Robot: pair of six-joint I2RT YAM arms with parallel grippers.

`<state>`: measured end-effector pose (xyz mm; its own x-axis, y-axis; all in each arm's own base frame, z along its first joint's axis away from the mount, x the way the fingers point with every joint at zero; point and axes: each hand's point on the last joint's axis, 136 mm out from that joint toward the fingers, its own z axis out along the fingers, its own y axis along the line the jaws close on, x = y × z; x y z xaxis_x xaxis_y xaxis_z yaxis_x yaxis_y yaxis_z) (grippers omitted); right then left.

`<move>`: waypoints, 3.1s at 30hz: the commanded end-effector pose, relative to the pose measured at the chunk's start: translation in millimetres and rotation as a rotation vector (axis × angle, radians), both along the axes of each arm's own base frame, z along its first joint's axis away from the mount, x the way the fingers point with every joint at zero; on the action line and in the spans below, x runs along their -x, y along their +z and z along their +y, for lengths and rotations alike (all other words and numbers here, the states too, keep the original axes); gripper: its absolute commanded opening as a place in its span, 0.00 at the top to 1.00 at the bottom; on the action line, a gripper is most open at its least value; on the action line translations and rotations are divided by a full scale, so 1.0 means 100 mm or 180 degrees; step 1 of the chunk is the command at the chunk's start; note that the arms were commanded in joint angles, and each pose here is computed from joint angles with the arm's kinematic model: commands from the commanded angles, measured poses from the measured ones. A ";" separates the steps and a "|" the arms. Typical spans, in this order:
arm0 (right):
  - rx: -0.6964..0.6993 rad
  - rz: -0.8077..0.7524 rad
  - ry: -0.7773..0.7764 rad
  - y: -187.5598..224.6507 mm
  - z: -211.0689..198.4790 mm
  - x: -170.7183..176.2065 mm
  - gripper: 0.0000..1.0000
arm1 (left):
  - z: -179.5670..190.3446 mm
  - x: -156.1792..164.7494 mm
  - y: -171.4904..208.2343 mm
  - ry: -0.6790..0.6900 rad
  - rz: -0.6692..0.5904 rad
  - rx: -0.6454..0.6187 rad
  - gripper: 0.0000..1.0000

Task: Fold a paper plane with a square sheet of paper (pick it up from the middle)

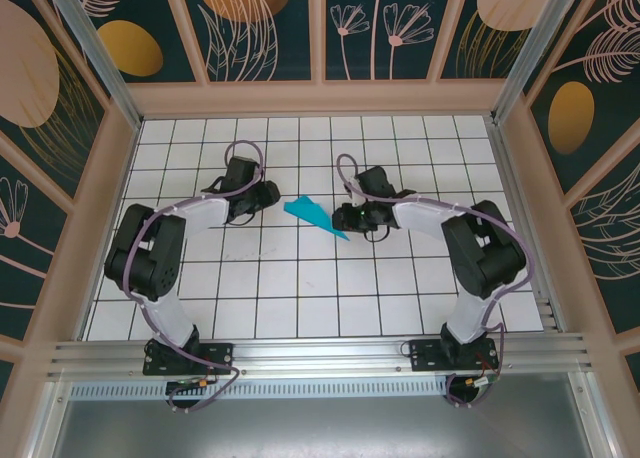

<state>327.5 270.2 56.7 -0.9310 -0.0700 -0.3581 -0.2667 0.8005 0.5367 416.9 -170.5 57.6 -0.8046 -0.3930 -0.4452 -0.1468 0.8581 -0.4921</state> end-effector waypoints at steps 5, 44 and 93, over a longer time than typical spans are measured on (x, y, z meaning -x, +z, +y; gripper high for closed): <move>-0.0062 -0.0137 -0.0052 0.08 0.05 -0.31 0.63 | -0.09 0.19 0.08 0.0047 0.0199 0.0195 0.51; -0.0236 -0.0207 0.0252 0.01 0.22 -0.37 0.56 | -0.70 0.47 0.03 -0.0057 0.0390 0.1095 0.39; -0.0445 -0.0004 0.0990 -0.03 0.50 0.17 0.71 | -1.01 0.69 -0.24 0.0062 0.0746 0.1608 0.75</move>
